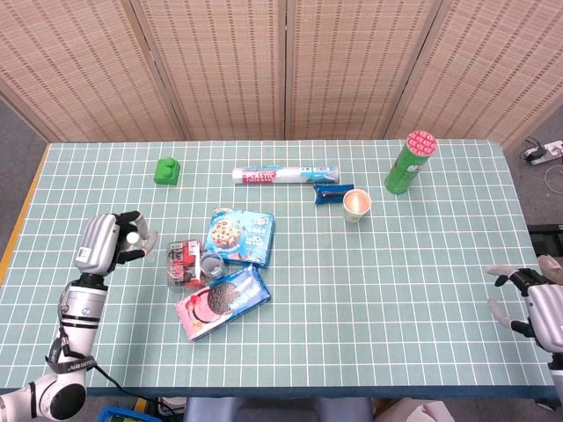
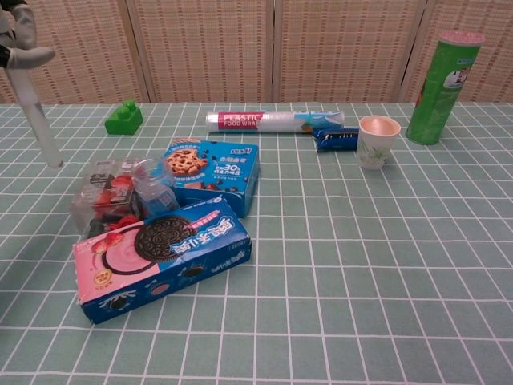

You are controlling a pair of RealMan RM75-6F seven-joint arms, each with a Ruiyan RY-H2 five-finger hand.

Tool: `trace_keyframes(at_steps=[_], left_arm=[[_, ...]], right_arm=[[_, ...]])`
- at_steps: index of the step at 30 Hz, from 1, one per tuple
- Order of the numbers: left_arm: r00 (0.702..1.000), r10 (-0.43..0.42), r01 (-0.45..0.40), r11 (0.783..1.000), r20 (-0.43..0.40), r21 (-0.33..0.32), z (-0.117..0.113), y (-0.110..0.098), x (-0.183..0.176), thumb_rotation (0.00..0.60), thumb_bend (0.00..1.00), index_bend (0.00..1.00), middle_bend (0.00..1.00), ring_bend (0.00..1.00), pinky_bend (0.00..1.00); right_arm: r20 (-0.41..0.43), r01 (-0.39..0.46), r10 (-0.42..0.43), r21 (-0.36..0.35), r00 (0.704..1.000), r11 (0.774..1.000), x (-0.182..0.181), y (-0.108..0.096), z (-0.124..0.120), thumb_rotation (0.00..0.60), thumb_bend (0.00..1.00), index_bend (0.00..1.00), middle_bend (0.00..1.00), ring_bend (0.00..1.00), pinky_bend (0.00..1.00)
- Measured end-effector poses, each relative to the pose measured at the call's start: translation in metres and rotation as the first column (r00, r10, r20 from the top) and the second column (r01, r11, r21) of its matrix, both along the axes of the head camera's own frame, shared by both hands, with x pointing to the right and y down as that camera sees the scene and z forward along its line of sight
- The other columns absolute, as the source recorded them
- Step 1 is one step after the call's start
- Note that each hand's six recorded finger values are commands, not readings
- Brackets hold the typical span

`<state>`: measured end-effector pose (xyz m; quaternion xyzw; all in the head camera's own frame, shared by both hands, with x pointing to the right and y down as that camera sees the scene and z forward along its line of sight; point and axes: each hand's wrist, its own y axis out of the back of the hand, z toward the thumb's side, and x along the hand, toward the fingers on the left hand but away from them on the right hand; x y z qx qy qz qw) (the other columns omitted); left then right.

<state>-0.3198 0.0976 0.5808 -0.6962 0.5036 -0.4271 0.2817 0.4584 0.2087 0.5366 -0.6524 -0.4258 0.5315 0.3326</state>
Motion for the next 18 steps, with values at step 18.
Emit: trace_keyframes(at_steps=[18], left_arm=[[0.944,-0.109,0.063,0.986,-0.311,-0.155,-0.0015,0.0031,0.0037,0.6,0.36,0.87,1.0,1.0,1.0]], right_arm=[[-0.002,0.005,-0.005,-0.004,1.0,1.0,-0.0013,0.0007,0.0009,0.6,0.28,0.33,0.46,0.36,0.51]])
